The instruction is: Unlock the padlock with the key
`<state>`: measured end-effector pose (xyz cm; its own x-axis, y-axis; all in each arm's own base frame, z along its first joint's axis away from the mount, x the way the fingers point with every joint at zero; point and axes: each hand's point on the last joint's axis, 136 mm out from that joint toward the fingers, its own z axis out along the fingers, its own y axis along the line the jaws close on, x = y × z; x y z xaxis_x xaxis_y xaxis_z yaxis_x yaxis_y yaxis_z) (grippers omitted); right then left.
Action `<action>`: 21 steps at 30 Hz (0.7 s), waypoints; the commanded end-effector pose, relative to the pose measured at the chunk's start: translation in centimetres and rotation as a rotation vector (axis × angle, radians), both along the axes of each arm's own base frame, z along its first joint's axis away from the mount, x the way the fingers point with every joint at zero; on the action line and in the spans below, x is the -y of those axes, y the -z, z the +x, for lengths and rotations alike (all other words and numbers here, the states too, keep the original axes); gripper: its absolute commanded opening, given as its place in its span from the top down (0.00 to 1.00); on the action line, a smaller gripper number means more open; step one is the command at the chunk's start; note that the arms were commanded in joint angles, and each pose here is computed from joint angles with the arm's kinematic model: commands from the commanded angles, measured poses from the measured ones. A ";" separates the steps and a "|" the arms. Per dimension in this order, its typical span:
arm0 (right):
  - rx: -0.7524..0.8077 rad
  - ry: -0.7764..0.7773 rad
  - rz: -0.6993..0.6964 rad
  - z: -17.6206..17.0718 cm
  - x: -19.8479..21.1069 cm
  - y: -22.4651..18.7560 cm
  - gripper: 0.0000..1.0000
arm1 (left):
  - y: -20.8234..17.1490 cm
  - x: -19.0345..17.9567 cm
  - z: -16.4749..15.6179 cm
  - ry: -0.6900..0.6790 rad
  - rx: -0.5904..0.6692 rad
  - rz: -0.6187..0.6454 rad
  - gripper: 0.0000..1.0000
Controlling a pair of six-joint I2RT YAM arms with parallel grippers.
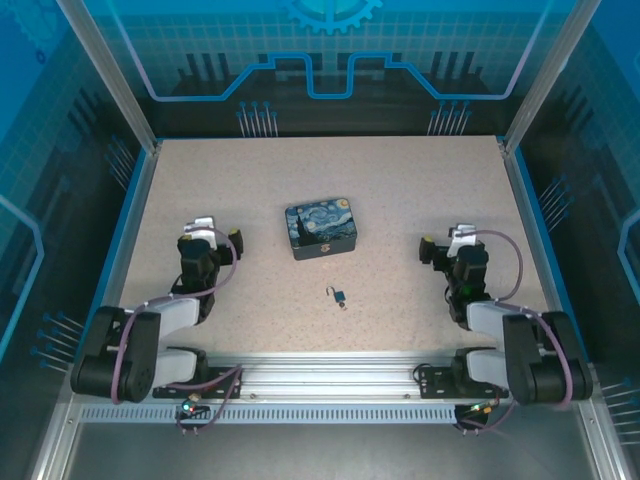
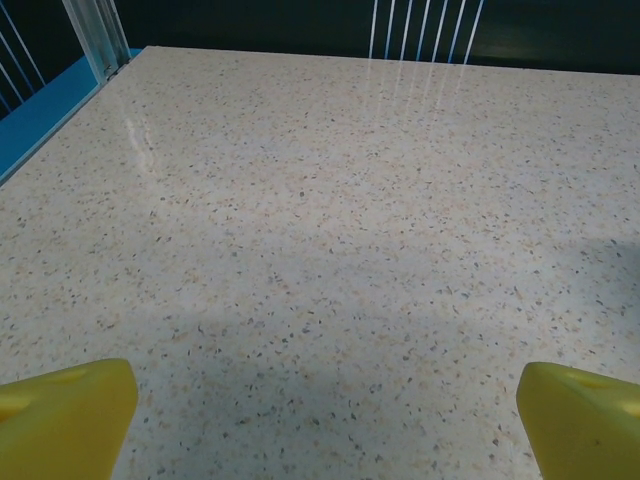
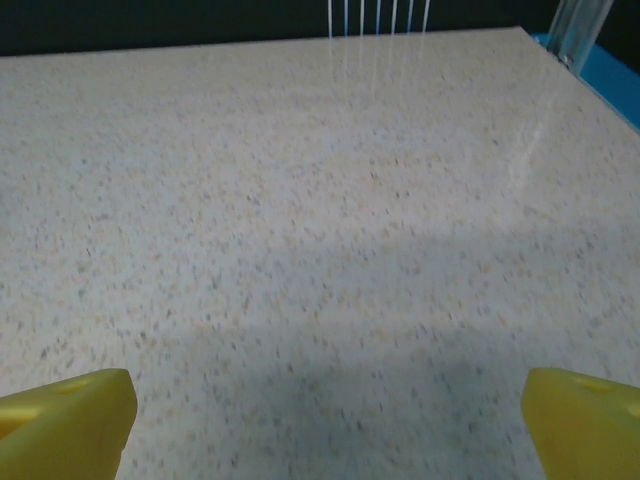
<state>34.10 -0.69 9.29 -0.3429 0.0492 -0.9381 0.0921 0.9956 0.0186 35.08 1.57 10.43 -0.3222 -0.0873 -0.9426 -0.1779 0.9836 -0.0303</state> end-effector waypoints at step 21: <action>-0.047 -0.156 -0.082 5.6 -2.9 -0.2 0.00 | 0.6 2.7 4.1 0.189 0.048 -0.028 0.01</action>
